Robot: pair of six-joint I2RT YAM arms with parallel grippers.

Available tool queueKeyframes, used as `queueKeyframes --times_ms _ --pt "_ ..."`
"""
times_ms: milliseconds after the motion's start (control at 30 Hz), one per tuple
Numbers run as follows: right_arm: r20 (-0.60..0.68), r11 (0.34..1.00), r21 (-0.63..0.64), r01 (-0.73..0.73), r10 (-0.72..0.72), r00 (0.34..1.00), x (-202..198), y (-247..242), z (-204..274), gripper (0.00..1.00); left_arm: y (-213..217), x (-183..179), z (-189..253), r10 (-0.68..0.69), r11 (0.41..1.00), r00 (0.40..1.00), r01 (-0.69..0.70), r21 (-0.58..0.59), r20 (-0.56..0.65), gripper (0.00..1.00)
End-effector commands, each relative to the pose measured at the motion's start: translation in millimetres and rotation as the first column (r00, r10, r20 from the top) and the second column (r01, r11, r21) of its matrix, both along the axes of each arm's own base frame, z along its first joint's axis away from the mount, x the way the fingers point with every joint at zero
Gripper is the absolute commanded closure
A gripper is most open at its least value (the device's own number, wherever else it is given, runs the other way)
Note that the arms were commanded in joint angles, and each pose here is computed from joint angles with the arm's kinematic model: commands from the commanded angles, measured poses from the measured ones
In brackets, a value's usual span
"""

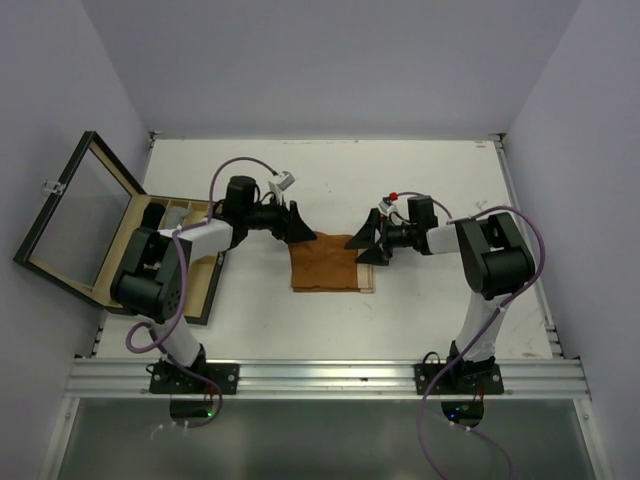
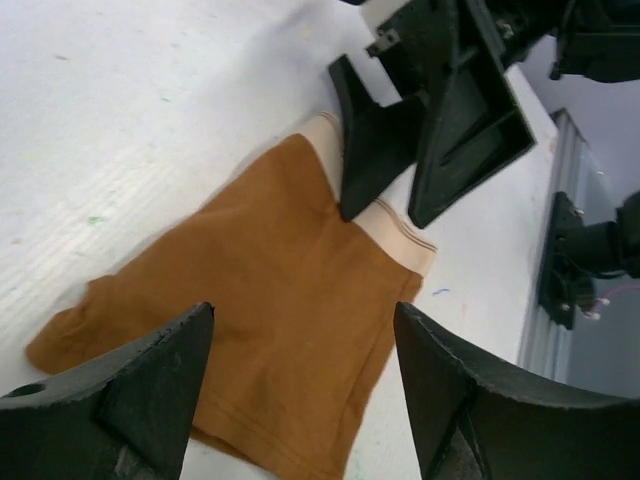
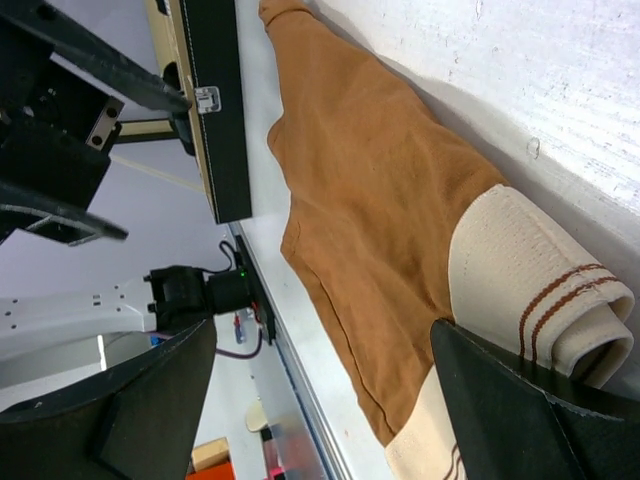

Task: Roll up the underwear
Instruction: Fold the underwear

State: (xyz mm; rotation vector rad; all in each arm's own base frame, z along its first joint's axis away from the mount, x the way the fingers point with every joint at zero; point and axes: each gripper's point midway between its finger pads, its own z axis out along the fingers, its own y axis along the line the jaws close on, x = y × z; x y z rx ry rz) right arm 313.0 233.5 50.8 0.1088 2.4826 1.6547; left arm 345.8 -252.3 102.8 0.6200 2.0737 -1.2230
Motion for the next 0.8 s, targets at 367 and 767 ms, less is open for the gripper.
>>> queueKeyframes --times_ms 367,767 --pt "-0.086 0.97 0.135 0.203 -0.193 0.977 7.4 1.5 17.8 0.04 -84.8 -91.7 -0.4 -0.209 0.966 0.968 0.181 -0.187 -0.142 0.44" --pt "-0.172 0.939 0.133 0.316 -0.292 0.941 2.5 3.9 13.3 0.01 -146.4 -118.9 -4.5 -0.288 0.933 0.937 0.227 -0.278 -0.199 0.52"
